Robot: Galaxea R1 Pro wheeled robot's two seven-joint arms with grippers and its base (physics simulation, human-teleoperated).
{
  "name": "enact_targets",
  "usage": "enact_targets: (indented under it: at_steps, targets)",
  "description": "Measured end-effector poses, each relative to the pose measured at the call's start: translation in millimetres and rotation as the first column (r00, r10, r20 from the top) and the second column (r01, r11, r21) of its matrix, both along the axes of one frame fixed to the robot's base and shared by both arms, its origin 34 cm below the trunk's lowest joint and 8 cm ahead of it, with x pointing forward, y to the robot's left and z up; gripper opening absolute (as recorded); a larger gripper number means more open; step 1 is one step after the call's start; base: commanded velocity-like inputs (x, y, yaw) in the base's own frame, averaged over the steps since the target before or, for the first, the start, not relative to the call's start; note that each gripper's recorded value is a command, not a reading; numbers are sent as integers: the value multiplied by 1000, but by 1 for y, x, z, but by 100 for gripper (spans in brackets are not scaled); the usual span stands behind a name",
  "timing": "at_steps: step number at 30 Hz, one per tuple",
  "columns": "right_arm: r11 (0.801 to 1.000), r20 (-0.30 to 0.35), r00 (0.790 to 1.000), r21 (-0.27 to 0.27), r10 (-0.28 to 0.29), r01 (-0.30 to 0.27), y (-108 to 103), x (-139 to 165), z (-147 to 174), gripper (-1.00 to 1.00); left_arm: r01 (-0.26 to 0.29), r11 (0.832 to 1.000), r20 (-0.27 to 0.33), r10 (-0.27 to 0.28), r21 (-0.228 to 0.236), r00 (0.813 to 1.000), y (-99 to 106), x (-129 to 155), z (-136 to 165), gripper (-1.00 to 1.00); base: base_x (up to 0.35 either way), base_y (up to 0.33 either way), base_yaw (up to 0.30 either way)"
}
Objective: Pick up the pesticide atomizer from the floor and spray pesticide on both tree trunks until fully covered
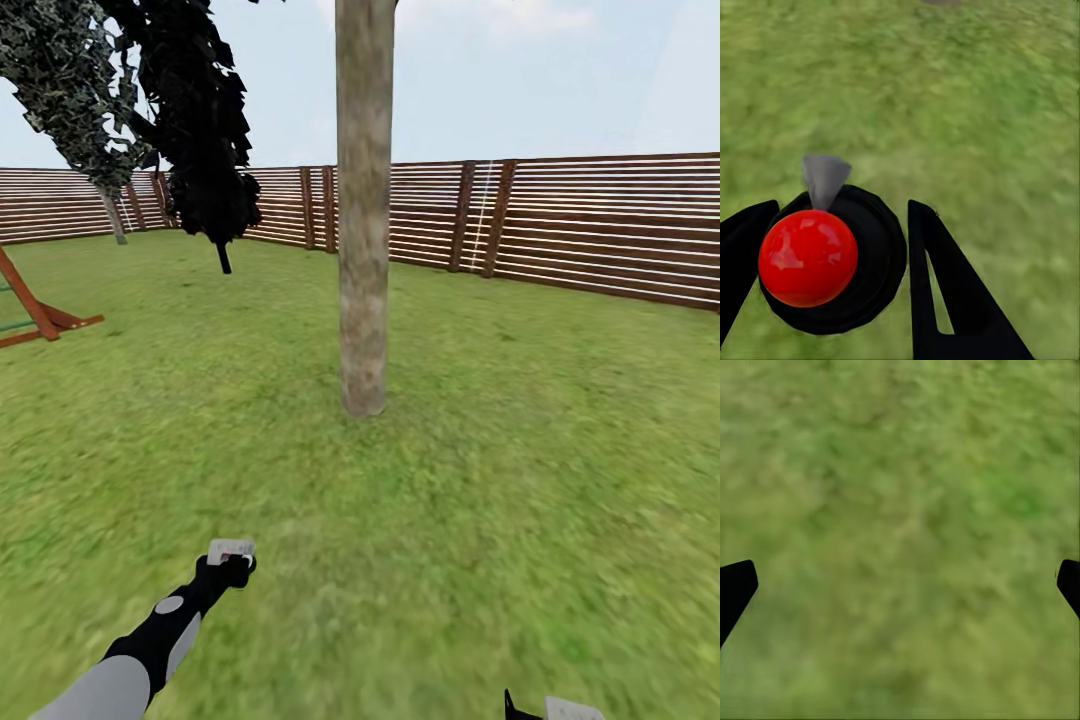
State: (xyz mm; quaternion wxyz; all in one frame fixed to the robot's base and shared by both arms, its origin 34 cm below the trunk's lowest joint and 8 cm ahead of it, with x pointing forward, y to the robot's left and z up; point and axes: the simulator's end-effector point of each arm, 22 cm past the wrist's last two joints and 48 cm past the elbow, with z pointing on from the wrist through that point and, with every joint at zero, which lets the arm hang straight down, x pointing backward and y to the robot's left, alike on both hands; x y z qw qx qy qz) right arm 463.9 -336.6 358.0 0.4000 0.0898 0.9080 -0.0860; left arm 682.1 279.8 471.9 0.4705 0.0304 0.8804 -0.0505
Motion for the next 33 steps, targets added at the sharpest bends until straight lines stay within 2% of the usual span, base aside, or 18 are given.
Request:
enact_targets:
  at_steps: [20, 33]
  targets:
    - [1000, 0, 1000, 0, 0, 0, 0, 0, 0, 100, 0, 1000, 0, 0, 0, 1000, 0, 0, 0, -100, 339, -1, 0]
    - [1000, 0, 1000, -1, -1, 1, 0, 0, 0, 100, -1, 1000, 0, 1, 1, 1000, 0, 0, 0, -100, 339, -81, 0]
